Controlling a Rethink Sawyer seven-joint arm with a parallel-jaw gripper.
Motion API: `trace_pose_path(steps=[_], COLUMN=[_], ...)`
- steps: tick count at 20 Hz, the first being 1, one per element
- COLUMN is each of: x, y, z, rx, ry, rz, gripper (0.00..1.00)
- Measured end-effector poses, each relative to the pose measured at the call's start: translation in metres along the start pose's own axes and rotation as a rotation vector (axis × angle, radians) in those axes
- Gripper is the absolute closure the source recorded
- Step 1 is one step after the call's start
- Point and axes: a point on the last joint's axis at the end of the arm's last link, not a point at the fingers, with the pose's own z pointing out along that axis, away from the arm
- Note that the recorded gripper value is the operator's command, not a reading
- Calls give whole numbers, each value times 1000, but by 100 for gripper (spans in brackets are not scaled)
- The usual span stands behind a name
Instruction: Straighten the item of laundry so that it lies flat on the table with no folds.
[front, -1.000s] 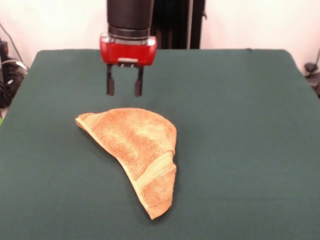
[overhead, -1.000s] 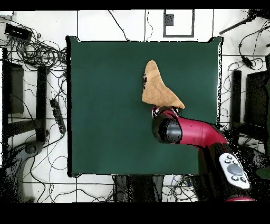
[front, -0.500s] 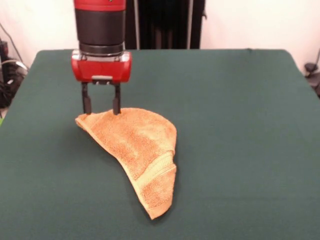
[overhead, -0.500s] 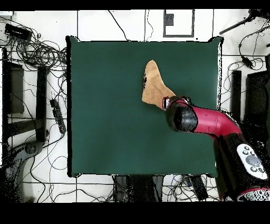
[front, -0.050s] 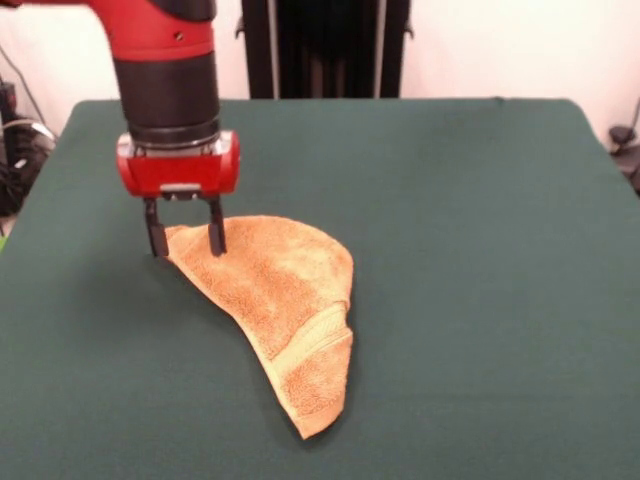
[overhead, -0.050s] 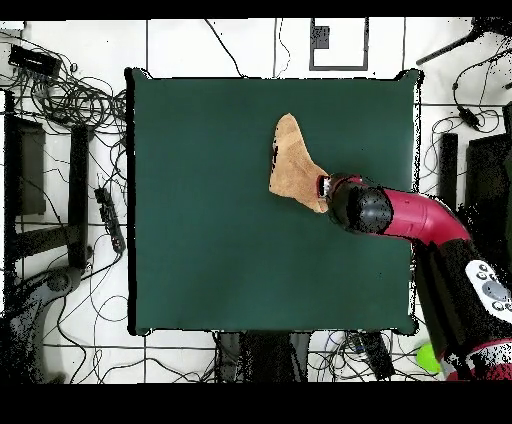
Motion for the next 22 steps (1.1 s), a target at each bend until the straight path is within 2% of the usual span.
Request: trace_pose_path(steps=[2,5,9,12,13,16,18,22], x=[0,3,2,-5,-8,-12,-18,-22], y=[-4,-12,-17,-23,-29,-35,-42,-48], z=[9,35,52,51,51,51,52,55], rx=[-21,-73,-125,-173,-209,-253,-319,-403], ry=[5,9,13,33,60,93,141,204], rz=[14,36,56,74,94,124,163,211], gripper=[0,0,0,0,0,0,0,0])
